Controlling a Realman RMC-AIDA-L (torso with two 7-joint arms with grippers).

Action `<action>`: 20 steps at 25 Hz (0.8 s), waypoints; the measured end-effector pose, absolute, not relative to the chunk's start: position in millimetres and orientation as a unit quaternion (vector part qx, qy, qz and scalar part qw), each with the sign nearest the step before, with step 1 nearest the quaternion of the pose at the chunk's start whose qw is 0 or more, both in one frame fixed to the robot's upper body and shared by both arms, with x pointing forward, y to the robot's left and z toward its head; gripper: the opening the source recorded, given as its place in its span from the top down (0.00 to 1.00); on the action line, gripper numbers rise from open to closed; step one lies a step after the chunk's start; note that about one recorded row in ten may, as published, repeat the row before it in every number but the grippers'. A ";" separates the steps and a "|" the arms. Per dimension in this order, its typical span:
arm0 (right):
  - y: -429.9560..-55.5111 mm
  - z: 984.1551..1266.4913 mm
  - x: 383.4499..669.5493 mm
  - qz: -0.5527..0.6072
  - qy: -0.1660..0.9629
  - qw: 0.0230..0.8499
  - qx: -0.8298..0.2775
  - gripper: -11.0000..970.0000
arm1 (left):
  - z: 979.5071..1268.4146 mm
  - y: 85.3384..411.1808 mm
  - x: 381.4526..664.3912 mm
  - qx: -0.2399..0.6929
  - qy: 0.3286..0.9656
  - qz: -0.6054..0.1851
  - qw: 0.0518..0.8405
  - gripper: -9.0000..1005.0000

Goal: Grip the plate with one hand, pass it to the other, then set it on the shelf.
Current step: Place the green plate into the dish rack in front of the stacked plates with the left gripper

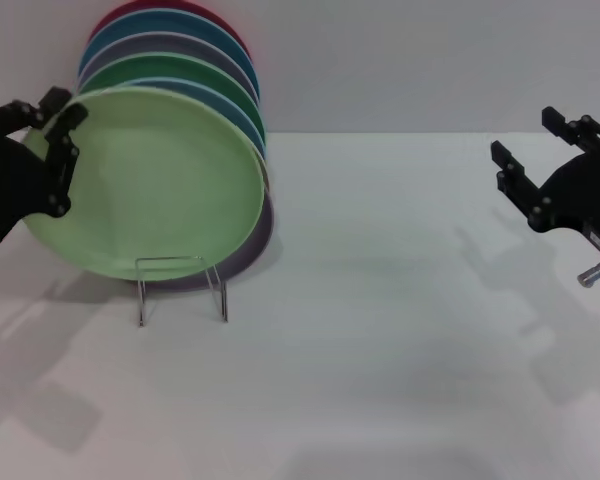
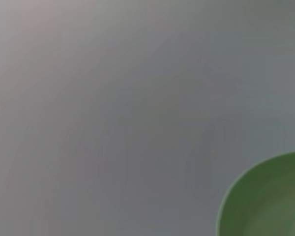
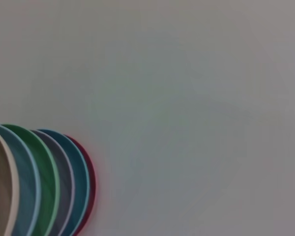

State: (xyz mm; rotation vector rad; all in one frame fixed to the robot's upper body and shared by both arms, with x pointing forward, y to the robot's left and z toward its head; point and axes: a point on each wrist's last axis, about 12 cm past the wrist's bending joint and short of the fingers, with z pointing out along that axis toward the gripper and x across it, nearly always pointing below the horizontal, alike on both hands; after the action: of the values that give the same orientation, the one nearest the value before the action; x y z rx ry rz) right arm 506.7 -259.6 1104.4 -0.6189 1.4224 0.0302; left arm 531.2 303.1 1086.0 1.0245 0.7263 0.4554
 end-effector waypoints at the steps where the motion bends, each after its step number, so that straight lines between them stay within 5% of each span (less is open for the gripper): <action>1: -259.0 1104.3 506.5 0.013 0.641 0.714 -0.281 0.38 | 1084.5 300.1 530.1 0.469 0.337 0.221 0.786 0.89; 7: -258.2 1103.0 506.2 0.008 0.640 0.712 -0.289 0.38 | 1076.3 285.5 525.2 0.465 0.341 0.225 0.785 0.68; 20: -260.3 1097.4 503.6 0.006 0.647 0.705 -0.291 0.37 | 1058.0 264.6 519.9 0.483 0.362 0.240 0.760 0.55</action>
State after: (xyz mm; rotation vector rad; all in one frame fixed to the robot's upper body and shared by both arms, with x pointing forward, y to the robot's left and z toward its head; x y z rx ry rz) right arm 503.6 -260.3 1097.4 -0.6460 1.4374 0.0124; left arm 519.9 264.6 1058.0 1.0517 0.7883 0.5226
